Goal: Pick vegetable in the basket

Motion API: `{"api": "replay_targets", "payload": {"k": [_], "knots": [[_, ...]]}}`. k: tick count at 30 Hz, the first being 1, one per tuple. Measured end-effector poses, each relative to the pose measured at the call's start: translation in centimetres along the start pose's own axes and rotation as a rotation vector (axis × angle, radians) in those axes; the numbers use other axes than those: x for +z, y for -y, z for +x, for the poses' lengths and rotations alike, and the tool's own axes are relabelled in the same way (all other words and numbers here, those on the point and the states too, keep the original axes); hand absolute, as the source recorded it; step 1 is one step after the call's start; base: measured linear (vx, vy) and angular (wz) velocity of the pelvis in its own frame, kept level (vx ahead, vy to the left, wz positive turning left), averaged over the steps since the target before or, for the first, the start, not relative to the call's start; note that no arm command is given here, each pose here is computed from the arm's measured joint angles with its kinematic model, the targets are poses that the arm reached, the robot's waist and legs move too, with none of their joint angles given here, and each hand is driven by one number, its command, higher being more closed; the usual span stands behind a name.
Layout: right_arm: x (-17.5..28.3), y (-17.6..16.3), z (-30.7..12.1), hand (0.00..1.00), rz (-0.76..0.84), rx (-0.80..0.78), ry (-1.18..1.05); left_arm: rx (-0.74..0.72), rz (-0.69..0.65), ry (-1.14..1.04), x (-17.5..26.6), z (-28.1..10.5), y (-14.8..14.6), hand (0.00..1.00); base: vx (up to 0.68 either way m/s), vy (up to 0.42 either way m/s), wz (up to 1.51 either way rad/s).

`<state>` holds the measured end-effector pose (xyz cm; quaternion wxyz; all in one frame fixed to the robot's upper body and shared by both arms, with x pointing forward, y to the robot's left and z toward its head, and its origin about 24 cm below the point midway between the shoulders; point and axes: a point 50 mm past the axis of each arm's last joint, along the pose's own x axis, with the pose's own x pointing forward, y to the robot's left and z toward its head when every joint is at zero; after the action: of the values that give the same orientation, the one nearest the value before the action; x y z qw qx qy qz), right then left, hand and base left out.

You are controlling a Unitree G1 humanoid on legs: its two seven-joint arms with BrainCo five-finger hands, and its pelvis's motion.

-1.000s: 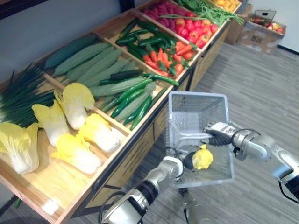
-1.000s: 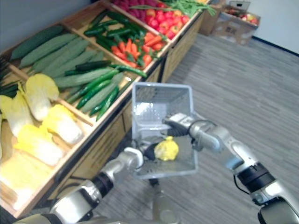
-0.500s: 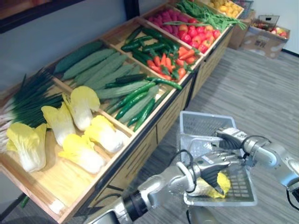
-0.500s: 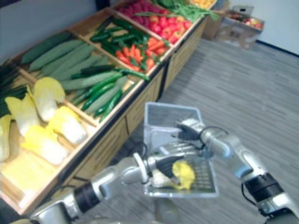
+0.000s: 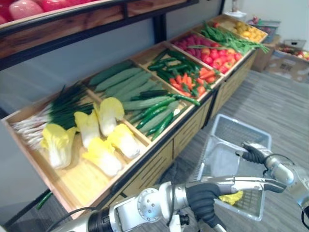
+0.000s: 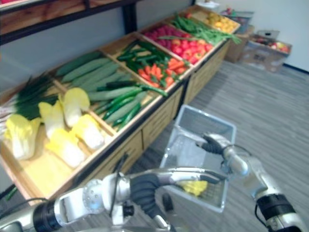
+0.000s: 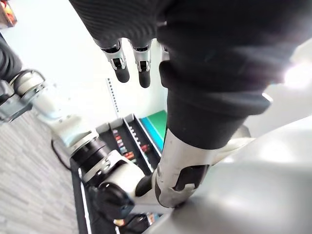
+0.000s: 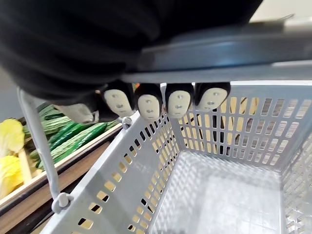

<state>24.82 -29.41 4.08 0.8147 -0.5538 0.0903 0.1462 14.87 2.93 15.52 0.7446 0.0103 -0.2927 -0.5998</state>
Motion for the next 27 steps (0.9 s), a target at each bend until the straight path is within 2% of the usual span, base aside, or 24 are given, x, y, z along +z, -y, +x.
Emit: {"api": "replay_targets", "payload": {"k": [6,9,12,14,16,17,20,22,23,24,27], "knots": [[-5.7,-2.8,-3.5,1.00,0.187,-0.053,-0.300,0.119,-0.049,0.033,2.3,-1.9,-2.2,0.00,-0.02,0.001,0.63],[-8.0,-5.0,-5.9,1.00,0.315,-0.091,-0.456,0.256,0.006,0.013,3.0,-3.9,-3.6,0.00,0.00,-0.013,0.76],[-8.7,-7.4,-7.8,1.00,0.414,-0.126,-0.550,0.483,0.079,-0.036,3.3,-6.9,-5.4,0.00,0.01,-0.027,0.65],[-9.0,-10.2,-8.9,1.00,0.509,-0.103,-0.625,0.773,0.112,-0.099,2.1,-10.4,-6.9,0.00,0.03,-0.056,0.66],[-9.0,-12.1,-9.4,1.00,0.571,-0.072,-0.675,0.947,0.163,-0.175,1.2,-12.8,-7.6,0.00,0.05,-0.069,0.68],[-9.0,-13.8,-10.2,1.00,0.641,-0.075,-0.737,1.161,0.201,-0.262,0.1,-15.9,-7.8,0.00,0.07,-0.081,0.73],[-9.5,-14.9,-11.4,1.00,0.694,-0.092,-0.814,1.430,0.243,-0.395,-1.1,-19.8,-7.4,0.00,0.07,-0.050,0.45],[-9.9,-16.2,-12.7,1.00,0.756,-0.111,-0.893,1.703,0.355,-0.668,-2.1,-25.2,-6.3,0.00,0.09,-0.039,0.42],[-9.8,-16.6,-12.9,1.00,0.775,-0.116,-0.909,1.748,0.399,-0.768,-2.3,-26.5,-5.8,0.00,0.09,-0.041,0.30],[-9.6,-17.3,-13.3,1.00,0.798,-0.123,-0.937,1.818,0.488,-1.008,-2.7,-29.3,-4.4,0.00,0.07,-0.030,0.18],[-8.9,-18.5,-13.8,1.00,0.825,-0.135,-0.965,1.904,0.520,-1.267,-3.4,-32.5,-2.0,0.00,0.03,-0.010,0.06]]}}
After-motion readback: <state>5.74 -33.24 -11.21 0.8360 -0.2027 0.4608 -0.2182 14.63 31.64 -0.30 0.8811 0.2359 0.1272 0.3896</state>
